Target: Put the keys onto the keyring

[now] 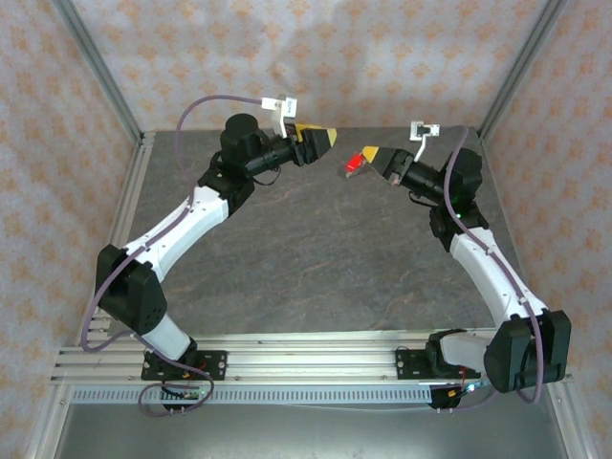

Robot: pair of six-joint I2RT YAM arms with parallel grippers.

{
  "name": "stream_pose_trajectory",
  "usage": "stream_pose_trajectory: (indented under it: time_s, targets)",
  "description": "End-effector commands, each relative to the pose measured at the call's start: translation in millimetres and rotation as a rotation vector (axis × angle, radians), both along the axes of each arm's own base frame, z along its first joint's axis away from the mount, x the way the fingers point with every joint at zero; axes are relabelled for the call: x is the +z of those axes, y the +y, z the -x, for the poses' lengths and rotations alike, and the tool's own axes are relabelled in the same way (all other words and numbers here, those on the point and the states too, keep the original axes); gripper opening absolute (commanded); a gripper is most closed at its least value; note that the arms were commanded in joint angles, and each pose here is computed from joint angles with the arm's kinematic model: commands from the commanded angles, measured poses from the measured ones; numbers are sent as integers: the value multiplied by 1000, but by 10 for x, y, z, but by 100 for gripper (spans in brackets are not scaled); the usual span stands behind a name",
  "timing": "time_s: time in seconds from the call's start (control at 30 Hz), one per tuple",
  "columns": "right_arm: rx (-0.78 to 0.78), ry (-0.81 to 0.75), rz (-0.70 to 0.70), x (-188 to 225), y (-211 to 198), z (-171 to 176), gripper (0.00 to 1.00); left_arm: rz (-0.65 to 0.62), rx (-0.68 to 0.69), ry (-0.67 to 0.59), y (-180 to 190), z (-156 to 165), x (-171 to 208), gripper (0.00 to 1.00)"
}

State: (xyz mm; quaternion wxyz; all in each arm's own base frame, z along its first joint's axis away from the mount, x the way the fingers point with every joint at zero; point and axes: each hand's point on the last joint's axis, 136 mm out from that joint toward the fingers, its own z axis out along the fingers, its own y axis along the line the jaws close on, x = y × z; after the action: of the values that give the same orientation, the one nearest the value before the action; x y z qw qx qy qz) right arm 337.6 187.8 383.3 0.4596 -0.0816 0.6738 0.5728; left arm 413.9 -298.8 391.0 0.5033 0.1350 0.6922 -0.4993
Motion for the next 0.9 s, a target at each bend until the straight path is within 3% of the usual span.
stream_pose_trajectory:
  time_s: [0.0,0.3,0.87]
  targets:
    - [31,-145,-6,291,9,238,0,44,-58,-108,-87,275,347,61]
    - [68,-155,-5,290,29,354,0,-58,-176,-162,-273,452,234,55]
    - [80,-160,-4,317,35,454,0,-15,-343,-177,-534,618,296,43]
